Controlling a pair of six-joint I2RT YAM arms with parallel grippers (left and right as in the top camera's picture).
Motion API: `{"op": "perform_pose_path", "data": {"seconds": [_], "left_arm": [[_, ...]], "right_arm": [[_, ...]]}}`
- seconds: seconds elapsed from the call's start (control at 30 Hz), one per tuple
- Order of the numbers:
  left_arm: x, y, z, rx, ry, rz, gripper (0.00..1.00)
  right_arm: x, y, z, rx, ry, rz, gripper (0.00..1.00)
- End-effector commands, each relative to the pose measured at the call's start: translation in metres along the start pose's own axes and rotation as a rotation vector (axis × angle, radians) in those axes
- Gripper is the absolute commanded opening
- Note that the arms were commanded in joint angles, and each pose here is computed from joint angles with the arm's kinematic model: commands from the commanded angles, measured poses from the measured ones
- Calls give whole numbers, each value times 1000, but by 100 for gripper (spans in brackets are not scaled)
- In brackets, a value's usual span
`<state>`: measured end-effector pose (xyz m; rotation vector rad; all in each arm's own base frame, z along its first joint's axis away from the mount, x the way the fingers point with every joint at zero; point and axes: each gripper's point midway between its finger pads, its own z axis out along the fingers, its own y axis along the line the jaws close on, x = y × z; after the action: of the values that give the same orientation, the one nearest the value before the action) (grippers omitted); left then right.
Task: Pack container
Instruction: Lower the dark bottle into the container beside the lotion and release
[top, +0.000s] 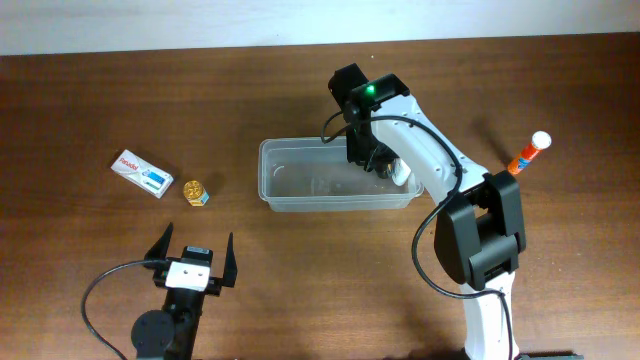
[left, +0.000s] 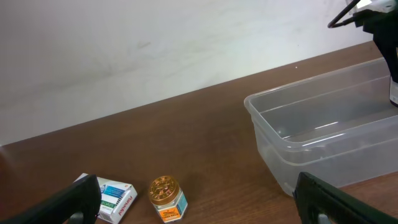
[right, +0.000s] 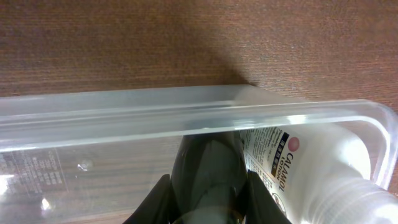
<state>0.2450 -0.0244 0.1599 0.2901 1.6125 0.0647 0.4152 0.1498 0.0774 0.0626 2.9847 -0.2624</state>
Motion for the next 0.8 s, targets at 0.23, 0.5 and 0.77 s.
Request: {"op": "perform_pose_path", "data": {"seconds": [0.23, 0.5, 0.77], "left_arm": [[1, 2, 0, -10, 1, 12, 99], [1, 2, 0, -10, 1, 12, 99], [1, 2, 0, -10, 1, 12, 99]], "right_arm": [[-6, -6, -11, 10, -41, 32, 19], [-4, -6, -9, 8, -33, 30, 19], [3, -7, 0, 19, -13, 25, 19]]}}
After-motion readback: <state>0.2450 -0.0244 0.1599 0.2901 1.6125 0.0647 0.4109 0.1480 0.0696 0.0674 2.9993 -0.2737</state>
